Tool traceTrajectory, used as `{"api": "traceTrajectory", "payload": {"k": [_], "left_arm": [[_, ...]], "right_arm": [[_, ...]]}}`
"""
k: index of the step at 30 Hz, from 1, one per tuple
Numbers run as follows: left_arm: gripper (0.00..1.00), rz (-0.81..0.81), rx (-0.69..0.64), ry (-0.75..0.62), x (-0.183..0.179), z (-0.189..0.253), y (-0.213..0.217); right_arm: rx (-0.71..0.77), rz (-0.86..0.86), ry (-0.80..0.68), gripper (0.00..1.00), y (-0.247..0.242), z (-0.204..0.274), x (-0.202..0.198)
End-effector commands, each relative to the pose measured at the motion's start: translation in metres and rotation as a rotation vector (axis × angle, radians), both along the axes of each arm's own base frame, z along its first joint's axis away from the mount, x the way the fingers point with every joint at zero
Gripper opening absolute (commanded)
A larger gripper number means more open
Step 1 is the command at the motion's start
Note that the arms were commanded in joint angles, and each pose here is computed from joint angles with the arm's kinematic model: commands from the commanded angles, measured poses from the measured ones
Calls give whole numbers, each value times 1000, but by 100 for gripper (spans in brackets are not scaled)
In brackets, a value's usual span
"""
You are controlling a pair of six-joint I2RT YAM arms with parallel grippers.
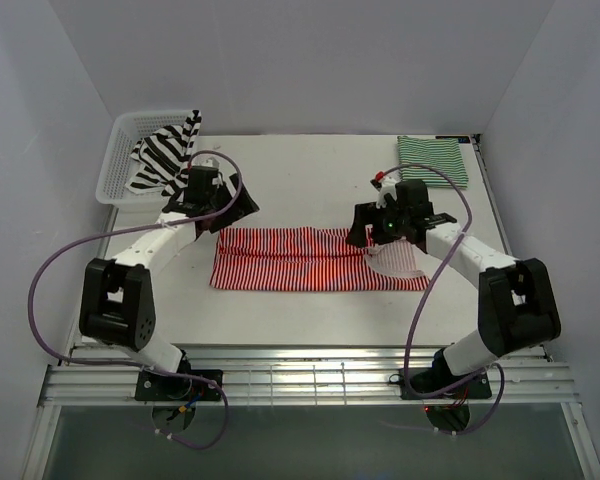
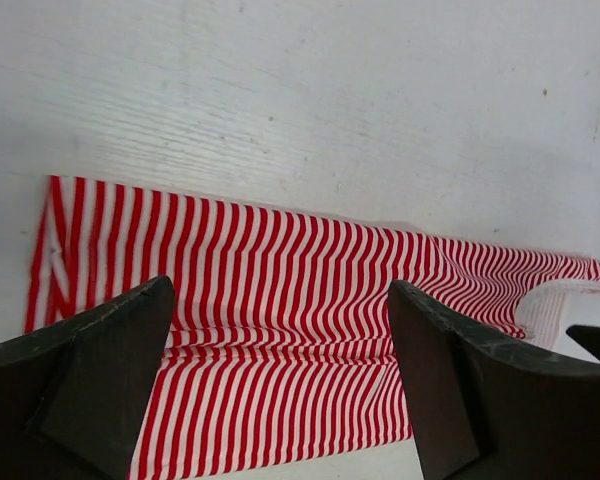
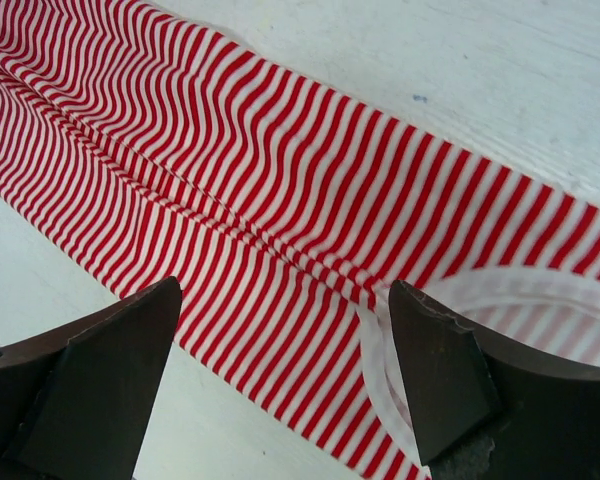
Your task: Fold and stack the tank tops
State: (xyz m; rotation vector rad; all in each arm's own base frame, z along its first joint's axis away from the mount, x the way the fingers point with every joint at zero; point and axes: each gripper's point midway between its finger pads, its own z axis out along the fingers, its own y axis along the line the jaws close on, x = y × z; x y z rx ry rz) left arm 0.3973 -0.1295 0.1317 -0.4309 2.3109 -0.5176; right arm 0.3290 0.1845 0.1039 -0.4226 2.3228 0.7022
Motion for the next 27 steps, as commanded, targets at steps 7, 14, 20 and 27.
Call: {"api": "traceTrajectory", "payload": {"k": [7, 14, 20, 27], "left_arm": [[98, -74, -55, 200, -10, -66, -29], [98, -12, 11, 317, -41, -107, -10], [98, 28, 51, 379, -62, -116, 3], [98, 36, 42, 260, -49, -58, 4]], "right_arm": [[51, 72, 92, 90, 46, -29, 17], [-2, 39, 186, 90, 30, -65, -13], [-42, 6, 161, 90, 16, -60, -22], [-62, -136, 79, 90, 0, -12, 0]]}}
